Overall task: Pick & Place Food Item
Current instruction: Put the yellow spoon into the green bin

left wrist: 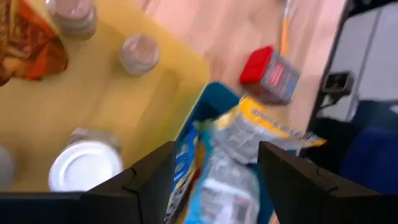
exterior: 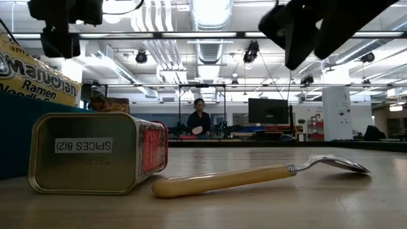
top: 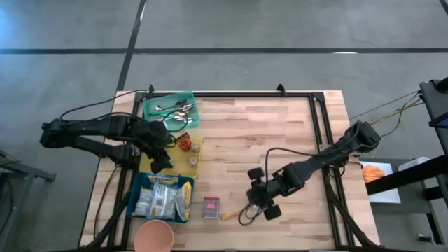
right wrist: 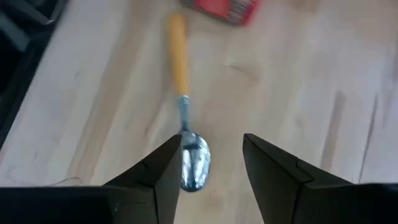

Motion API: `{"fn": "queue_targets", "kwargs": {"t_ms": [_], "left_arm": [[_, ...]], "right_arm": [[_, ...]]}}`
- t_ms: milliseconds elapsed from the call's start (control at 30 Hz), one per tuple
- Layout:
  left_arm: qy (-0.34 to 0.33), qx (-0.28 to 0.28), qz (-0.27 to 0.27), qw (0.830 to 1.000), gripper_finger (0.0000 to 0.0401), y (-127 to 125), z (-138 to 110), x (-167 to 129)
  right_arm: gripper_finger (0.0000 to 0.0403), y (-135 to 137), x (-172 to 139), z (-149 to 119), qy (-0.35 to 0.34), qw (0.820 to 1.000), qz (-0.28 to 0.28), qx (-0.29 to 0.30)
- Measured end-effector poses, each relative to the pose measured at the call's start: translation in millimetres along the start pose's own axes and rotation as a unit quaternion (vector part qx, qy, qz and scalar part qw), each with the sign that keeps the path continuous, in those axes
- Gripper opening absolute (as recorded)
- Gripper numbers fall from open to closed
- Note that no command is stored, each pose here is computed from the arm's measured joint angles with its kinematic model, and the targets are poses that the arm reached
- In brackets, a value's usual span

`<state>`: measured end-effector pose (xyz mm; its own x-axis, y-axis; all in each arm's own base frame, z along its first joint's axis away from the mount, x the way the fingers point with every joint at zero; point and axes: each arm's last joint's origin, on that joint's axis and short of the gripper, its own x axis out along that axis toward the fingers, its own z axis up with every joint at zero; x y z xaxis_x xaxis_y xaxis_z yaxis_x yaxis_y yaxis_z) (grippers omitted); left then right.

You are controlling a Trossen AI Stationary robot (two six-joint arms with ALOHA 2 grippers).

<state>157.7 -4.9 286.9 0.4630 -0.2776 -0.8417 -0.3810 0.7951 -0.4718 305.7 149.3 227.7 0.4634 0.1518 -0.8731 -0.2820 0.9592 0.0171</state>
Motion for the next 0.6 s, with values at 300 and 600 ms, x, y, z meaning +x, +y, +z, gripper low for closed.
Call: {"fn": "queue_targets", "kwargs": {"t_ms": [300, 600], "left_arm": [[-0.059, -0.035, 0.007, 0.998, 0.0234, -5.8, 6.9, 0.9], [-0.101, -0.038, 0.005, 0.994, 0.0234, -8.6, 13.3, 0.2]], "right_arm": [[0.0164, 13.9, 37.6, -3.0, 0.039, 0.997, -0.001, -0.074], [0.0164, 19.2, 73.6, 7.2, 0.065, 0.995, -0.003, -0.079]]}}
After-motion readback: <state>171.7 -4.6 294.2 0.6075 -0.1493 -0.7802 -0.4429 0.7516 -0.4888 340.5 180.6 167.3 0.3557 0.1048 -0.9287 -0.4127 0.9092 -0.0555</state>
